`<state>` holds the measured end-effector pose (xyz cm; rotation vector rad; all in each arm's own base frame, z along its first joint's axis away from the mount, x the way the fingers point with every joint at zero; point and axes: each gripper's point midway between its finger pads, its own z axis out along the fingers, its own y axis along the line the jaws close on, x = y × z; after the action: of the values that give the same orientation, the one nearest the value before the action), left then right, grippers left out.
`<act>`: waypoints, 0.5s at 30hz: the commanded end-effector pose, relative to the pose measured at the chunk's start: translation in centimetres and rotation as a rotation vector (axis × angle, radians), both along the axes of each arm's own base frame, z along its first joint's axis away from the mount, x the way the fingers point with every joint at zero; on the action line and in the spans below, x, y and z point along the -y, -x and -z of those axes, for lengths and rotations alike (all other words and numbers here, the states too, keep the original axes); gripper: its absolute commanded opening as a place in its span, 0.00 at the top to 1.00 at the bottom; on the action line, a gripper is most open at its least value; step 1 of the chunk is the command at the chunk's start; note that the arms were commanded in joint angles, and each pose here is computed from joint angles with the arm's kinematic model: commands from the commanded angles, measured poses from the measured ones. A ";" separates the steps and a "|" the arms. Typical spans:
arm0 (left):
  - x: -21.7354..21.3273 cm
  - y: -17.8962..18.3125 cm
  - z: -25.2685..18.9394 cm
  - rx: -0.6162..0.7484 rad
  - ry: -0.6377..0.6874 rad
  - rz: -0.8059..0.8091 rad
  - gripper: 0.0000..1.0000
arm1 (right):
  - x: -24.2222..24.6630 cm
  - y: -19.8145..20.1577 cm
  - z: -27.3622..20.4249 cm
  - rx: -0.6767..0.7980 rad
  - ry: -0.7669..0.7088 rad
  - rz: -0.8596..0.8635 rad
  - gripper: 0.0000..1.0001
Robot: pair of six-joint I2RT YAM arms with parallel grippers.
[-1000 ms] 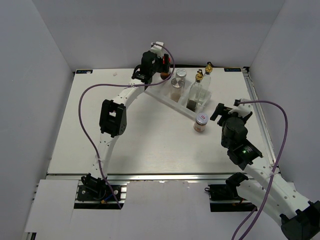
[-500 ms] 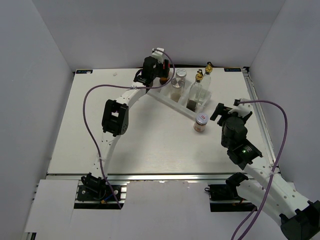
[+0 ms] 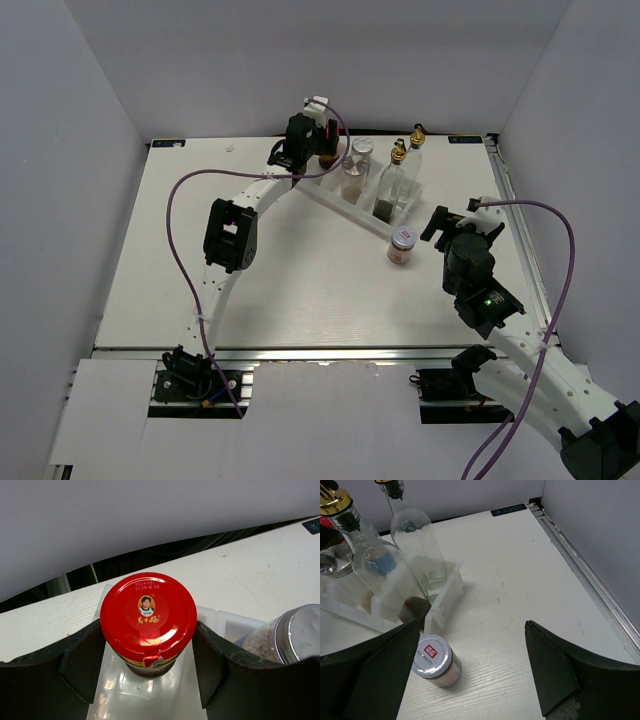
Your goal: Organize the condiment bottles
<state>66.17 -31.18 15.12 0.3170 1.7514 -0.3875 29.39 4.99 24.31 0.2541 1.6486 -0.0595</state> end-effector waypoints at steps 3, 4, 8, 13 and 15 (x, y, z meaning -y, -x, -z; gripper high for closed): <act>0.2 1.2 -10.4 0.189 0.046 0.014 0.30 | 0.0 -0.2 -1.3 0.041 -0.043 0.008 0.11; 0.2 1.3 -10.7 0.192 0.048 0.016 0.27 | 0.0 -0.2 -1.3 0.037 -0.044 0.005 0.11; 0.1 1.9 -12.4 0.205 0.052 0.017 0.05 | -0.7 -0.2 -1.1 0.012 -0.033 -0.034 0.11; -1.0 3.0 -15.3 0.230 0.062 -0.009 0.02 | -1.7 -0.5 -0.3 -0.053 -0.016 -0.083 0.11; -1.0 3.4 -16.1 0.237 0.066 -0.006 0.02 | -2.1 -0.4 0.0 -0.079 -0.012 -0.101 0.11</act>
<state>64.73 -30.78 20.51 0.3311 1.6778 -0.3632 29.57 6.27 22.55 0.1771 1.7447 -0.0392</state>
